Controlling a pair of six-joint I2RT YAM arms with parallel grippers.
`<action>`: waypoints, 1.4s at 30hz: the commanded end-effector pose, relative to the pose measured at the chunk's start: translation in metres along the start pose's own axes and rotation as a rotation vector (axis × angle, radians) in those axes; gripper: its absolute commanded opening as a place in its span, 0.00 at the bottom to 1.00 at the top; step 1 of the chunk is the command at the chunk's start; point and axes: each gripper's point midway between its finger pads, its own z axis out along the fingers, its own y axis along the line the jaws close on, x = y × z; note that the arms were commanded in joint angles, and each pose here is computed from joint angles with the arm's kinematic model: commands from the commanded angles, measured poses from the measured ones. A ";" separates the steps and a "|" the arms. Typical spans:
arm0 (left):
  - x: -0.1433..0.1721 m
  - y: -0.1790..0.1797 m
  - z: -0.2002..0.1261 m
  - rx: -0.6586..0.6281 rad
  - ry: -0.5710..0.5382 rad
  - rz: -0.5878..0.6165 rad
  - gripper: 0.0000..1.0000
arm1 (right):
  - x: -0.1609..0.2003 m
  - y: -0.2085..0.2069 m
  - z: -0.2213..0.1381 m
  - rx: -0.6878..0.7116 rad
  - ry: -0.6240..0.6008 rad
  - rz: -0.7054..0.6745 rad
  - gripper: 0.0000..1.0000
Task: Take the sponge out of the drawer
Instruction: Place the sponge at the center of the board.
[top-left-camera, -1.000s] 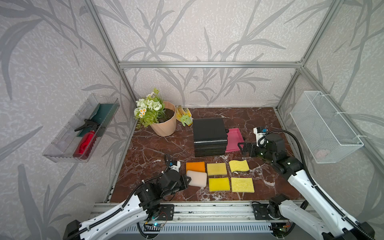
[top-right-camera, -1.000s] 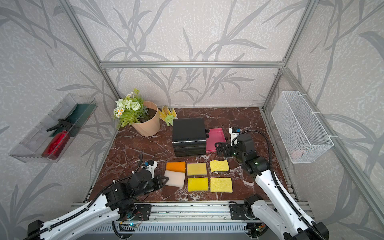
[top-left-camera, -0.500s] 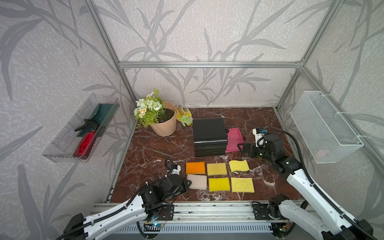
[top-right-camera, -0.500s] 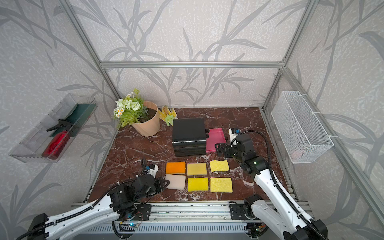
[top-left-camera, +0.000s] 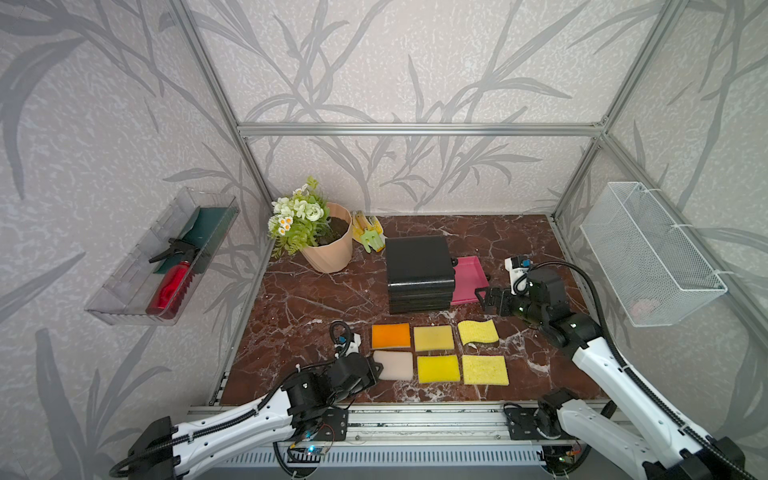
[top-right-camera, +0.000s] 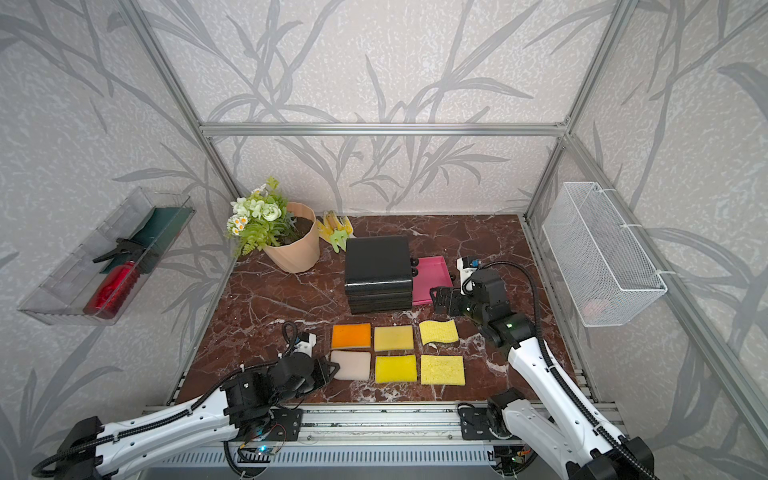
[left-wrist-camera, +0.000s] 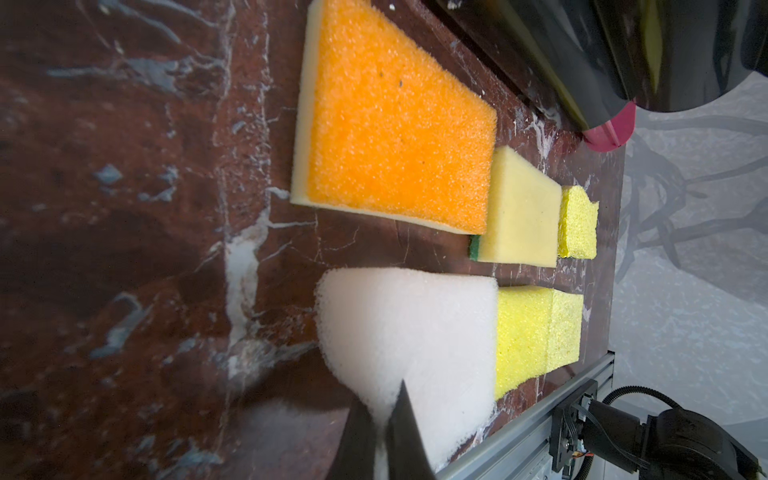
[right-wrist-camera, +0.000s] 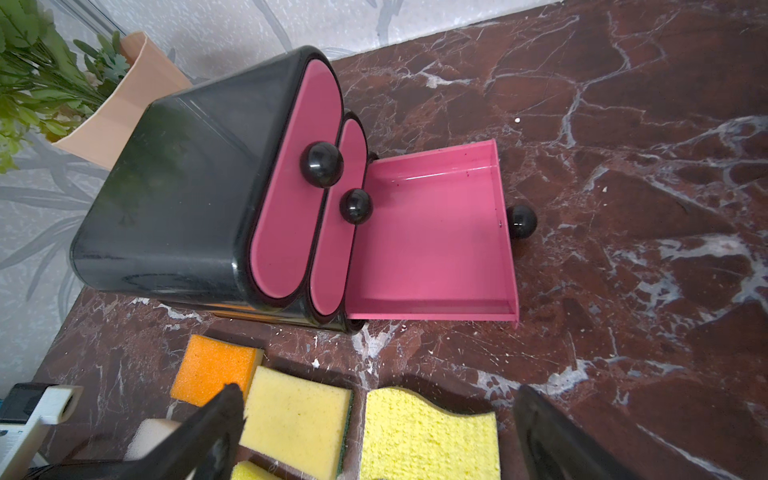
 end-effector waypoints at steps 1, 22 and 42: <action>-0.003 0.011 0.001 -0.032 -0.029 -0.033 0.00 | 0.000 0.000 0.003 0.000 -0.008 -0.005 0.99; 0.004 0.021 -0.004 -0.069 -0.038 -0.044 0.25 | 0.005 -0.005 0.011 0.013 0.009 -0.011 0.99; -0.012 0.006 -0.025 -0.098 -0.096 0.024 0.69 | 0.008 -0.008 0.017 0.029 0.024 -0.017 0.99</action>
